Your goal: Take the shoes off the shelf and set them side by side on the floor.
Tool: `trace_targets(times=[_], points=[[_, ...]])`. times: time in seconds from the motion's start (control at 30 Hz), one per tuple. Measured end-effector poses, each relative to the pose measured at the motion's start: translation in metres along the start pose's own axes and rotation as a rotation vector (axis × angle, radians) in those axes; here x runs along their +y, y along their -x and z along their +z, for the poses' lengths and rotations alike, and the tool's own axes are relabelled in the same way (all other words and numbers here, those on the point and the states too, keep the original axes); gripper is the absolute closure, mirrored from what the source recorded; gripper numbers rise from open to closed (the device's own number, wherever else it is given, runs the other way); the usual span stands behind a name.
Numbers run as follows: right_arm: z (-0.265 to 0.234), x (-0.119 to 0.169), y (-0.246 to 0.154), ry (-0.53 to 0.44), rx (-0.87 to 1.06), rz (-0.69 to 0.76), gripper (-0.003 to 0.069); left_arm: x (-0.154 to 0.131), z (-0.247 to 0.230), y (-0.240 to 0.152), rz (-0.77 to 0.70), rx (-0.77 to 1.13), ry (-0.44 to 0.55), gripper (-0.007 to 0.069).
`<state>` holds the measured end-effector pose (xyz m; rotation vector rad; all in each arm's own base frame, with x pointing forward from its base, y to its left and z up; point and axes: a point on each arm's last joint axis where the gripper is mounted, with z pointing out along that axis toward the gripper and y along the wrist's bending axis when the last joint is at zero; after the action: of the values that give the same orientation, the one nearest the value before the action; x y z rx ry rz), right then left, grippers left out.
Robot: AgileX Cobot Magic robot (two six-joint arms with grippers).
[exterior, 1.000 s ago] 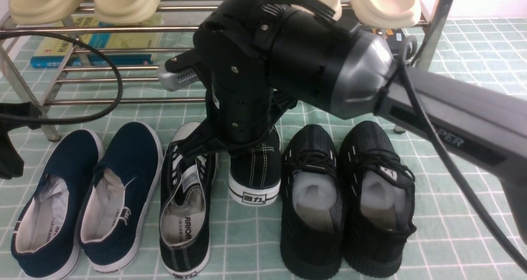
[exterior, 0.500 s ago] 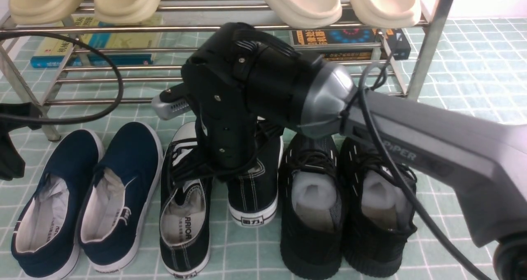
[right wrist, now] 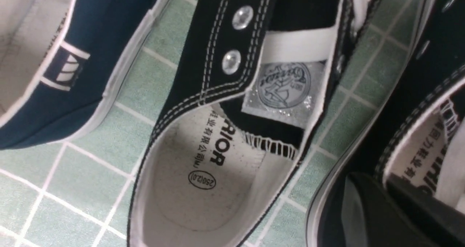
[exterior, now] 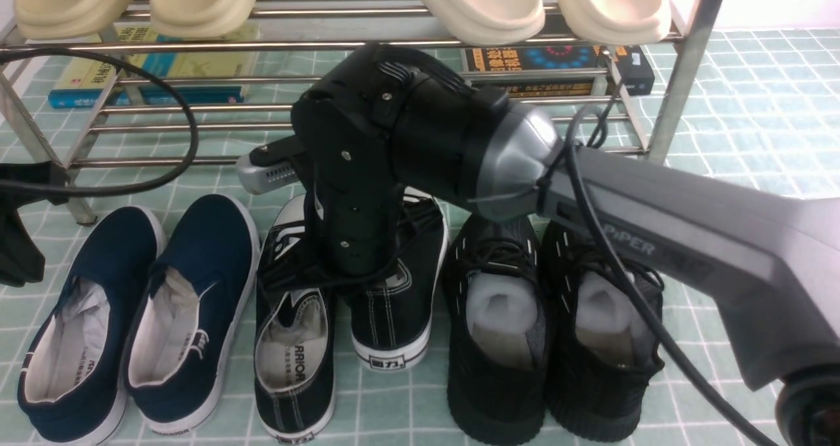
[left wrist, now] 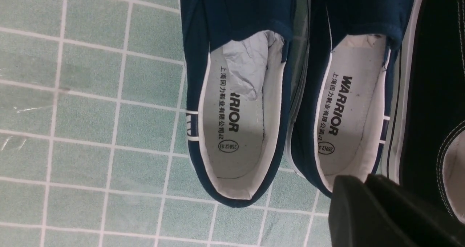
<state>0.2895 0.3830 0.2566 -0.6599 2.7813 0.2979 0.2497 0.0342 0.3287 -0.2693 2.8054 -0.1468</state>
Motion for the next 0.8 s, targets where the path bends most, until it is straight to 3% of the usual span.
trace_targets(times=[0.43, 0.67, 0.8], points=[[0.001, 0.003, -0.005, 0.035, 0.057, 0.038, 0.0587, 0.0, 0.0, 0.0, 0.0, 0.0, 0.0, 0.0545], [-0.002, 0.01, -0.008, 0.106, 0.088, 0.064, 0.0407, 0.0, 0.0, 0.0, 0.0, 0.0, 0.0, 0.054], [-0.021, 0.01, -0.007, 0.132, 0.055, -0.007, 0.0344, 0.0, 0.0, 0.0, 0.0, 0.0, 0.0, 0.0538]])
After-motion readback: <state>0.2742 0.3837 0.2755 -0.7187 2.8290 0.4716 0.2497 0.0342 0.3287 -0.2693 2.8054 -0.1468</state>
